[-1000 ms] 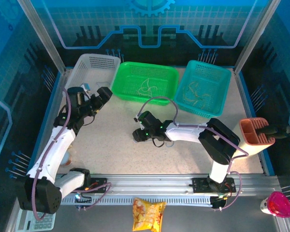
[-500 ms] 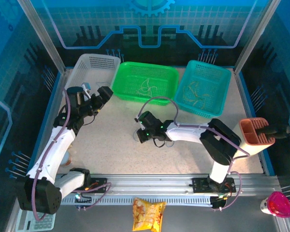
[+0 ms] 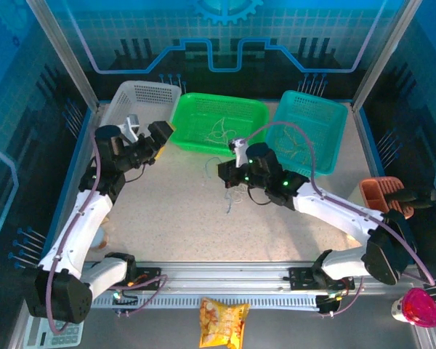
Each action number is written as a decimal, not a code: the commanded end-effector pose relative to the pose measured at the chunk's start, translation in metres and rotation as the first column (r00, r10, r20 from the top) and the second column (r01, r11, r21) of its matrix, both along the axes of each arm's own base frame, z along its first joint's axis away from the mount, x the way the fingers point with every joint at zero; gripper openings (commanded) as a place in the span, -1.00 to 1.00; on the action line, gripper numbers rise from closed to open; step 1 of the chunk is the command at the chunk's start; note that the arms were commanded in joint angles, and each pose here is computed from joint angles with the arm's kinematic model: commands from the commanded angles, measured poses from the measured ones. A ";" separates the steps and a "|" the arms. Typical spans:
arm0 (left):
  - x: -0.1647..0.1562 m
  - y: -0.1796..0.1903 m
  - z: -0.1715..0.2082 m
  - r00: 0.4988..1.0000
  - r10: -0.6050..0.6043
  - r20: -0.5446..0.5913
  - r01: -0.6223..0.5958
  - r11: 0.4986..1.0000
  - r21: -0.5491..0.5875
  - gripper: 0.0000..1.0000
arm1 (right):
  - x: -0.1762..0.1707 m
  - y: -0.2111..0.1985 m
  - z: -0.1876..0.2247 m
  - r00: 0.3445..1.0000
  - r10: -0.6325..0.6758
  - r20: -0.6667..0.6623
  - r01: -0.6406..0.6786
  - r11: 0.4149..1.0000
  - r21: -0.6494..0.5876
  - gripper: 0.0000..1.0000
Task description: Untangle the cables
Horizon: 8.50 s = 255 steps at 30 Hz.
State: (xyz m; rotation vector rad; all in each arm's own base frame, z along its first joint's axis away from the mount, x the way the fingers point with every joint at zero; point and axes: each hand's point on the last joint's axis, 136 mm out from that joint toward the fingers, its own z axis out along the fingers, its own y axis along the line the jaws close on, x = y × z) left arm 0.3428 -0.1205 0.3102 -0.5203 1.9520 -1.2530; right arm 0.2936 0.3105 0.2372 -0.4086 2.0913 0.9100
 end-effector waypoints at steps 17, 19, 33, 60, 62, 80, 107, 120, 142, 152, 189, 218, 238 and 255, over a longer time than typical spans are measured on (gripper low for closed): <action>-0.036 -0.107 0.024 0.923 -0.349 0.164 0.357 0.934 -0.023 0.42 | -0.007 -0.018 0.075 0.998 0.044 0.038 -0.053 0.958 0.282 -1.00; -0.036 -0.111 0.022 0.920 -0.357 0.160 0.365 0.931 -0.021 0.38 | -0.008 -0.019 0.078 0.998 0.047 0.042 -0.057 0.954 0.293 -1.00; -0.045 -0.135 0.011 0.896 -0.417 0.152 0.424 0.905 -0.019 0.09 | -0.007 -0.018 0.079 0.998 0.053 0.032 -0.061 0.945 0.321 -1.00; -0.050 -0.142 0.098 0.869 -0.395 0.299 0.446 0.886 -0.124 -1.00 | -0.003 -0.037 0.043 1.000 -0.016 -0.016 0.019 0.965 0.260 0.18; -0.052 -0.142 0.111 0.862 -0.393 0.320 0.449 0.884 -0.126 -1.00 | -0.002 -0.043 0.039 0.999 -0.030 -0.018 0.033 0.966 0.257 0.26; -0.068 -0.137 0.194 0.814 -0.369 0.448 0.480 0.862 -0.162 -1.00 | -0.005 -0.054 0.034 0.996 -0.017 0.083 -0.007 0.959 0.284 0.43; -0.087 -0.135 0.236 0.772 -0.355 0.526 0.506 0.845 -0.172 -1.00 | 0.008 -0.005 0.031 0.984 0.120 0.129 -0.160 0.915 0.371 0.45; -0.090 -0.132 0.242 0.771 -0.342 0.537 0.492 0.855 -0.163 -1.00 | 0.005 -0.003 0.035 0.980 0.137 0.141 -0.186 0.881 0.434 0.46; -0.096 -0.129 0.280 0.717 -0.326 0.616 0.478 0.873 -0.093 -1.00 | 0.016 -0.023 -0.001 0.997 0.045 0.070 -0.068 0.921 0.383 -1.00; -0.086 -0.106 0.345 0.643 -0.251 0.724 0.377 0.926 -0.013 -1.00 | 0.012 -0.049 -0.060 0.998 -0.053 -0.034 0.061 0.956 0.286 -1.00; 0.096 0.055 0.268 0.817 0.143 0.559 -0.193 0.981 0.031 -1.00 | -0.028 -0.081 -0.025 0.995 -0.096 0.038 0.091 0.990 0.109 0.49; 0.183 0.145 0.118 0.910 0.287 0.300 -0.356 0.912 0.205 -1.00 | -0.051 -0.118 -0.031 0.985 -0.167 0.040 0.165 0.986 0.037 0.52; 0.198 0.151 0.012 0.963 0.265 0.058 -0.268 0.900 0.344 0.97 | -0.049 -0.127 -0.041 0.977 -0.213 0.013 0.213 0.977 -0.024 0.51; 0.118 0.061 0.054 0.988 0.078 0.133 -0.103 0.975 0.196 0.98 | -0.018 -0.123 -0.109 0.941 -0.309 -0.135 0.265 0.925 -0.271 0.44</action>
